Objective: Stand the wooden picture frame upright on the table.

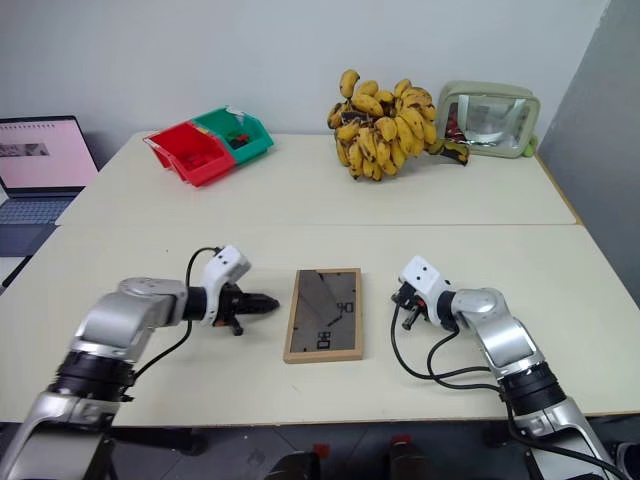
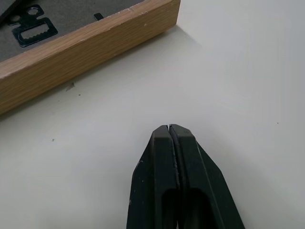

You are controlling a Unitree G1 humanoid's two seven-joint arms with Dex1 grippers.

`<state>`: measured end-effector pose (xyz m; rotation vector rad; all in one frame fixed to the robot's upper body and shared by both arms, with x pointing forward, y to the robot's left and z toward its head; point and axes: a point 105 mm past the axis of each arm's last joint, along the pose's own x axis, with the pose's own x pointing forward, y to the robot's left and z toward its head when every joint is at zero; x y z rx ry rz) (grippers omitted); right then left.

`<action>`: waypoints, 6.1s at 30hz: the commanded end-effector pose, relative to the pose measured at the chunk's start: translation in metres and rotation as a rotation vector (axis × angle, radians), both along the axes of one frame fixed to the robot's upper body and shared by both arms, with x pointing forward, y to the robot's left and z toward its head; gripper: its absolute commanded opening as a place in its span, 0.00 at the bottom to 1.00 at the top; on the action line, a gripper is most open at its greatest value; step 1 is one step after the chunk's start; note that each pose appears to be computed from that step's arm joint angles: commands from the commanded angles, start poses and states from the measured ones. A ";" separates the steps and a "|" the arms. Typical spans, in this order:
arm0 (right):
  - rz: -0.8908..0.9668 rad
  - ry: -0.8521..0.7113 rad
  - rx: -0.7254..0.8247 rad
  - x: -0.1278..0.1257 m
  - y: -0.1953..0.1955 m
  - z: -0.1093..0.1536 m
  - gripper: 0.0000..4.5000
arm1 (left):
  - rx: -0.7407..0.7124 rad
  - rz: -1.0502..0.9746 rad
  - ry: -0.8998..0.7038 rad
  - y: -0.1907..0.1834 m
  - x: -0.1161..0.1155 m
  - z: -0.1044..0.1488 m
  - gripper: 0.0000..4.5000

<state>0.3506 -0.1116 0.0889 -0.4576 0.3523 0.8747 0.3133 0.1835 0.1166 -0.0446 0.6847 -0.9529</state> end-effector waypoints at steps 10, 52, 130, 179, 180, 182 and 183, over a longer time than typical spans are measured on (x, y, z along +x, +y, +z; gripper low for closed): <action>0.048 0.000 0.000 -0.008 0.012 0.000 0.00 | -0.377 0.166 0.397 -0.001 -0.029 0.013 0.74; 0.130 0.030 0.068 -0.027 0.072 -0.002 0.00 | -0.429 0.132 0.550 -0.053 -0.033 -0.039 0.89; 0.136 -0.198 0.363 -0.024 -0.023 0.181 1.00 | -0.595 -0.059 -0.003 -0.079 -0.003 0.108 0.23; 0.711 -1.767 -0.156 -0.032 0.042 0.164 0.55 | -0.687 -0.262 0.332 -0.094 -0.060 0.105 0.23; 0.713 -1.768 -0.156 -0.033 0.042 0.165 0.49 | -0.687 -0.263 0.332 -0.094 -0.061 0.105 0.23; 0.718 -1.771 -0.155 -0.034 0.041 0.165 0.40 | -0.688 -0.266 0.334 -0.094 -0.061 0.105 0.23; 0.722 -1.772 -0.153 -0.035 0.041 0.165 0.38 | -0.687 -0.266 0.336 -0.093 -0.061 0.105 0.23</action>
